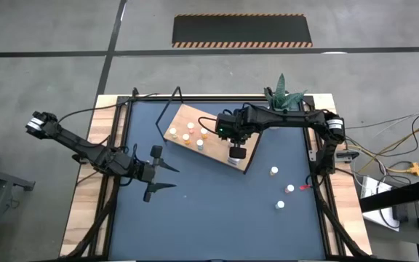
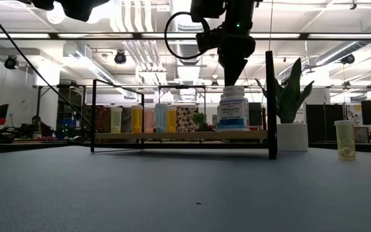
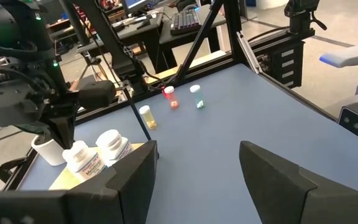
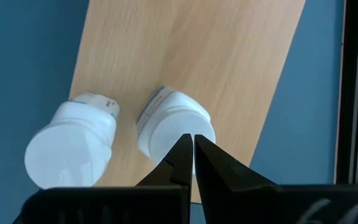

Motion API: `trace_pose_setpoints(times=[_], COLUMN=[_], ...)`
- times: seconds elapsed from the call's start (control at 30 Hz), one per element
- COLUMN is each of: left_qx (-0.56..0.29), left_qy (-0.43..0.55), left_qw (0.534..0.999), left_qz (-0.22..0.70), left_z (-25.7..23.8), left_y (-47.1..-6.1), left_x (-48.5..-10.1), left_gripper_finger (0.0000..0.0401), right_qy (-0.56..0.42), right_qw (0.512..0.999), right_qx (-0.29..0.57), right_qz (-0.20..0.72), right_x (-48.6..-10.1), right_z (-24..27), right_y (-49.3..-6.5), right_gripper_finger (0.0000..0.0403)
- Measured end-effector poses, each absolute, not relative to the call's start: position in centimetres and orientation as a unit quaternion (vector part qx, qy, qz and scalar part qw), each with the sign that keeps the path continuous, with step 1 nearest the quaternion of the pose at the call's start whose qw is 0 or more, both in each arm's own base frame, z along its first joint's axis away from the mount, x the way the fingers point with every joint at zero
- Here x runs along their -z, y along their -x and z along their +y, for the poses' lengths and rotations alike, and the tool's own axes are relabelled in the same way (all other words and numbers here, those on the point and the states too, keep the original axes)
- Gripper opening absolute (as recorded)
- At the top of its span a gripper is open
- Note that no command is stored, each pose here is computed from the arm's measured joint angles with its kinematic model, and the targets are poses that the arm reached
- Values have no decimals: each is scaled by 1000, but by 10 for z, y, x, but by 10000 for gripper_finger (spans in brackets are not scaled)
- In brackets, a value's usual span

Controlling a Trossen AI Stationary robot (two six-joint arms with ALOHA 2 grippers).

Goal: Pick and place medicine bottles onto shelf by color
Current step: Put the white pill bottle on the shelf

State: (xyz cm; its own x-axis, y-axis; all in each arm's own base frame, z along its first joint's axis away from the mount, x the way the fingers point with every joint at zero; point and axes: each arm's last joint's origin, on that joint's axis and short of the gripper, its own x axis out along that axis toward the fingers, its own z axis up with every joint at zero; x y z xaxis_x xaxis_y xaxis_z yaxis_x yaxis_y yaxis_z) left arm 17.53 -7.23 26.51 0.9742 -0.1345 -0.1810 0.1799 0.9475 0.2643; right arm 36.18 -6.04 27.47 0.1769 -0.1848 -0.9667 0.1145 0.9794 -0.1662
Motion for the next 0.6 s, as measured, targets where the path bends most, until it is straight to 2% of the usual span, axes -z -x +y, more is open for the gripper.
trace_pose_setpoints(times=[0.6], left_qx=[80], left_qy=[-141], left_qw=[984], left_qz=[80], left_z=[-72], left_y=[-175], left_x=[-265], left_gripper_finger=[212], right_qy=[25], right_qw=[759], right_qx=[98], right_qz=[643], right_x=[-269], right_z=[-60], right_y=[-361], right_gripper_finger=[9])
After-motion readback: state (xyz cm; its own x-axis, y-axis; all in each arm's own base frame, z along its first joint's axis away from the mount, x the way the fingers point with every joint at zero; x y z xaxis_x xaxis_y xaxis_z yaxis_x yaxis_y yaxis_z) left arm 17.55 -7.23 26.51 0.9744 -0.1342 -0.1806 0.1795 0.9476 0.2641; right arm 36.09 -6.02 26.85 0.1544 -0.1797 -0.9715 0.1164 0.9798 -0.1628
